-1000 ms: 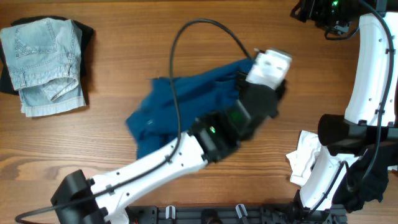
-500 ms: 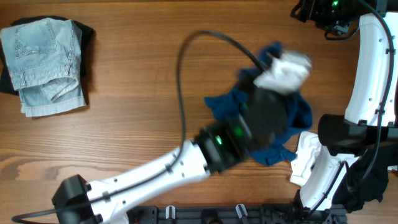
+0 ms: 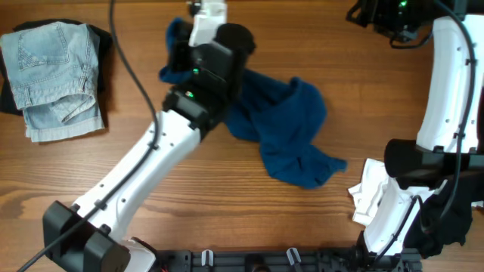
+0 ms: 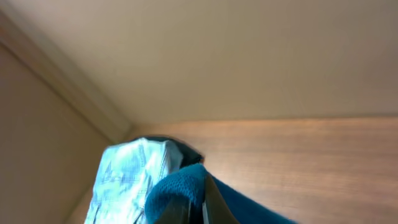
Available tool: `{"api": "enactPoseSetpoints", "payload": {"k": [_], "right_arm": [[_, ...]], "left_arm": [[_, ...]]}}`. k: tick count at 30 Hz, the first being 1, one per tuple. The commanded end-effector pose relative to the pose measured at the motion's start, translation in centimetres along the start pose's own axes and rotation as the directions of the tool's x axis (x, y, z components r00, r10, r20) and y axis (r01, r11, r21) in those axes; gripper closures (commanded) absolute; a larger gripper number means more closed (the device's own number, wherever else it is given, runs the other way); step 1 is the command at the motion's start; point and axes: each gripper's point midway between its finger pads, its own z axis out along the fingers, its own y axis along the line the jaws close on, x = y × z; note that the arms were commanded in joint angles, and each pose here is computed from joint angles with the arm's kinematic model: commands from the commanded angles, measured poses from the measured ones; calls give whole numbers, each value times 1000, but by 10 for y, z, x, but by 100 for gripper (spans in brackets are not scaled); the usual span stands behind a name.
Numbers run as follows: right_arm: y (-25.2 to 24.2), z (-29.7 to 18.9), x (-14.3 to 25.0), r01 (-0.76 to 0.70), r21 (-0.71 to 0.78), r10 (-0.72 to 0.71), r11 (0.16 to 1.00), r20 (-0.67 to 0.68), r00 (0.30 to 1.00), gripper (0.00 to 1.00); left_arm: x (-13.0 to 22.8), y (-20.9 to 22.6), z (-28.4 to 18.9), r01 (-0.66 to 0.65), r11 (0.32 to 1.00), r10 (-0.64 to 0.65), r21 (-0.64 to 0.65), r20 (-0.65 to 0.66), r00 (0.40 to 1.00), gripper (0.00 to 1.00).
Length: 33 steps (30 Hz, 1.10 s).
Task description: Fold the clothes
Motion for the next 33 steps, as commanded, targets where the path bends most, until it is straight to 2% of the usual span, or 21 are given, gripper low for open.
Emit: {"api": "enactPoseSetpoints", "payload": {"k": [1,6,7,9,12,16,17,18,19,21,23,25,26,27,28,29,30,33], "right_arm": [[56,26,27,101,-95,-110,990,-89,990,32],[117,64,90,172,-152,-208,973,-267,941,40],[124,72,104,171,-152,-211,974,-307,928,45],[130,78,116,183,-155,-226,971,-338,913,47],[128,78,115,180,-153,-223,972,-339,914,36],[132,78,118,200,-182,-253,963,-342,905,32],[137,77,121,197,-204,-259,959,-347,901,36],[141,77,124,201,-218,-269,955,-352,896,46],[144,79,129,209,-222,-280,952,-362,889,49],[158,83,147,236,-237,-315,942,-390,865,42],[168,88,166,254,-246,-339,936,-426,839,42],[175,94,187,270,-250,-360,930,-470,806,29],[177,98,197,278,-252,-370,927,-491,789,30],[179,104,209,287,-253,-380,924,-512,770,44],[181,110,218,294,-256,-388,921,-526,757,47],[182,116,224,291,-253,-384,923,-537,751,42],[183,123,231,280,-251,-375,926,-552,745,33],[180,134,242,253,-269,-365,930,-580,728,20]], "left_arm": [[4,5,7,135,988,-132,68,-46,990,96],[12,26,25,165,986,-164,7,-73,984,96],[15,32,29,166,986,-166,-8,-81,983,96],[25,45,40,185,982,-188,-35,-115,975,96],[47,60,56,225,973,-231,-53,-195,953,96],[77,66,76,288,957,-281,-23,-311,908,96],[83,65,80,299,954,-287,-14,-335,898,96],[88,64,83,304,953,-284,-1,-356,890,96],[93,62,86,304,953,-278,9,-375,884,96],[102,56,90,287,958,-260,8,-397,880,96],[106,53,92,279,960,-251,8,-406,879,96],[108,52,93,275,961,-248,8,-410,878,96],[108,51,93,275,961,-248,8,-410,878,96],[108,51,93,275,961,-248,8,-410,878,96],[108,52,93,275,961,-247,8,-410,878,96],[108,52,93,275,961,-247,8,-410,878,96],[108,52,93,274,962,-246,8,-411,878,96],[108,52,93,272,962,-245,8,-413,877,96]]}}
